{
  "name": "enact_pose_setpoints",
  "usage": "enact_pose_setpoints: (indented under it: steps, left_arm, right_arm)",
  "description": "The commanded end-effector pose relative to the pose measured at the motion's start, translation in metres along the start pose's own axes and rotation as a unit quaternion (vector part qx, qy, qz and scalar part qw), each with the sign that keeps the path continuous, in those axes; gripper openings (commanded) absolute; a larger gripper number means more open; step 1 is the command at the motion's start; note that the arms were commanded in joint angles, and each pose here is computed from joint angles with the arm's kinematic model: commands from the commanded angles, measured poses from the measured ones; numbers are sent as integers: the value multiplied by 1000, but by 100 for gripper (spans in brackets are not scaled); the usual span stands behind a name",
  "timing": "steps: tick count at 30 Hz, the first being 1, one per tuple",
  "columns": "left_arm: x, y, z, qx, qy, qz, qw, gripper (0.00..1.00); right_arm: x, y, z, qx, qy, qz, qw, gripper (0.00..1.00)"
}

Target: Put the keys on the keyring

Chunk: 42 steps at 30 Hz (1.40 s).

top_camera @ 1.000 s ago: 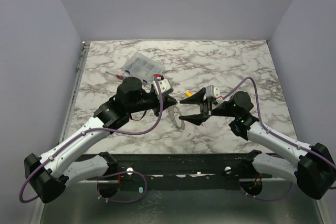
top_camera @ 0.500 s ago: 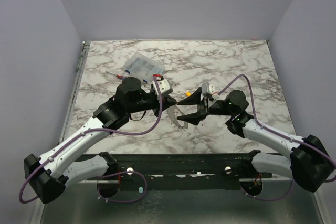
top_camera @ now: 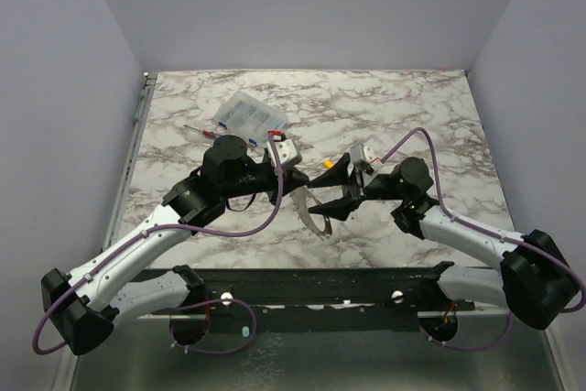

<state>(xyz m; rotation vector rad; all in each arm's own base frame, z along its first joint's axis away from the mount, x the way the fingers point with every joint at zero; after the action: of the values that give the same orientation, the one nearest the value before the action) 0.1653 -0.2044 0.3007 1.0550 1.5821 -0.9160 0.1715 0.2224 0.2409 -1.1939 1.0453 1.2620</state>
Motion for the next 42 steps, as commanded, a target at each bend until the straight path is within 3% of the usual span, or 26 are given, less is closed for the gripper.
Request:
enact_pose_setpoints:
  steps: [1,9,20,25,26,27,30,36,42]
  left_arm:
    - [-1,-3,2,19,-11,3,1000,0]
    - [1,-4,4,29,-7,-1,1000,0]
    - [1,-4,3,29,-8,1,1000,0]
    - [1,-4,3,27,-8,2,1000,0]
    - [1,-4,3,26,-8,1,1000,0]
    - [1,-4,2,25,-8,2,1000,0]
    - [1,-3,2,23,-9,2,1000,0]
    - [1,-3,2,16,-9,1,1000,0]
    - [1,-3,2,15,-9,-1,1000,0]
  right_arm:
    - [-18,2,9,-44,-33,-24,998,66]
    - [-26,-8,19,-54,-57,-25,997,67]
    - [-35,-16,21,-16,-73,-39,996,75]
    - [-47,-19,20,31,-110,-40,993,87]
    - [-48,-21,19,46,-118,-37,991,98]
    - [-50,-23,19,67,-125,-32,989,100]
    - [-50,-24,15,93,-129,-35,987,100]
    - [-43,-13,2,109,-79,-63,989,97]
    - [-32,5,-13,103,-33,-64,992,82]
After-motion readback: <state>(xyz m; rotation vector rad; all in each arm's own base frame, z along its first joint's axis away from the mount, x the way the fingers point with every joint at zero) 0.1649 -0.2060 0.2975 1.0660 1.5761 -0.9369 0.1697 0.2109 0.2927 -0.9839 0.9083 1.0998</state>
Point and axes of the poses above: each gripper's point midway between its finger pads, its own z axis out along the fingers, its own y axis along the line the jaws close on, x = y × z, the point moved 9 cm from there along -z, back along the fingers, and after that the axes turned 4 degrees about -z, right-handed, at the moved point
